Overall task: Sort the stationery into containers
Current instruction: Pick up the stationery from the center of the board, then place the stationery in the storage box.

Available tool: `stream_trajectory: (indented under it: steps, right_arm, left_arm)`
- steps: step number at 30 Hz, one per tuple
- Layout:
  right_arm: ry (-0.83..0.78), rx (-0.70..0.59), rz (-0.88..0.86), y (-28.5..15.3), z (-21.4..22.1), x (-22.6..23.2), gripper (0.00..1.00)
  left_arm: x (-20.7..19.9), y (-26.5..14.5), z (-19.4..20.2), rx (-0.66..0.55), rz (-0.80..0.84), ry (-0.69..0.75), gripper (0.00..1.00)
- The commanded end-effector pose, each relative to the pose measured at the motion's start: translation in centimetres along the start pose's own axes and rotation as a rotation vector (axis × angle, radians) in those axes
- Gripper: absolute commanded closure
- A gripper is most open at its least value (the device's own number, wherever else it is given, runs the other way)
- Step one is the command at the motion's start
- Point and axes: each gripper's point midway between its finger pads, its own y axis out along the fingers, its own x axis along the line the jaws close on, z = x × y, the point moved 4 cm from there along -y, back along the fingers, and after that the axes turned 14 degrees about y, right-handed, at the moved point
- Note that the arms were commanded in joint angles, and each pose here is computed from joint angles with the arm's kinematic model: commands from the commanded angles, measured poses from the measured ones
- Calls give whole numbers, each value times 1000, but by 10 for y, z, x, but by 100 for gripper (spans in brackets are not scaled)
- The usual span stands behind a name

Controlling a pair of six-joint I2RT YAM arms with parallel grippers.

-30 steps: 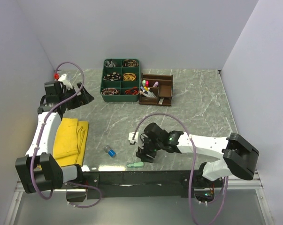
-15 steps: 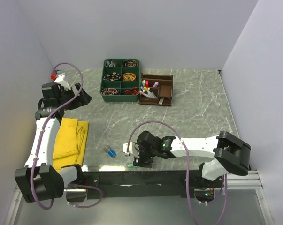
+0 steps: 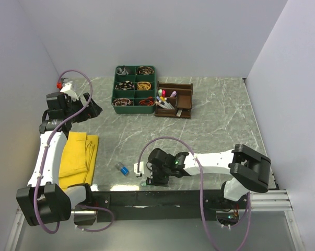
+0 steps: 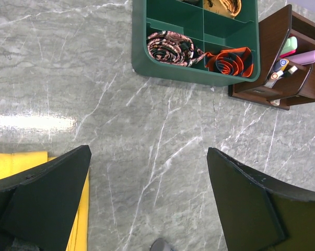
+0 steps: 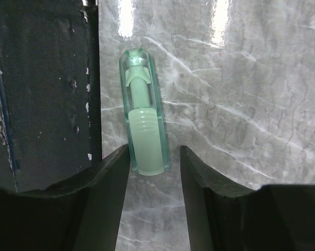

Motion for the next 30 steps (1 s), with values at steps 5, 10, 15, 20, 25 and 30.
stream_trajectory:
  steps: [5, 10, 15, 20, 25, 30]
  right_arm:
    - [9, -13, 26, -3, -14, 0, 61]
    - [11, -16, 35, -4, -15, -2, 90]
    - [150, -99, 183, -34, -28, -38, 98]
    - [545, -272, 270, -86, -48, -86, 100]
    - [922, -397, 428, -127, -32, -155, 100]
    - [1191, -427, 567, -142, 0, -198, 100]
  left_arm:
    - [-4, -6, -10, -55, 7, 23, 1]
    - [-3, -4, -8, -47, 9, 15, 1]
    - [-4, -1, -18, -33, 22, 23, 1]
    - [-5, 8, -35, -37, 45, 23, 1]
    - [-2, 21, -47, -30, 43, -2, 1]
    - [-3, 26, -57, -40, 43, -2, 1]
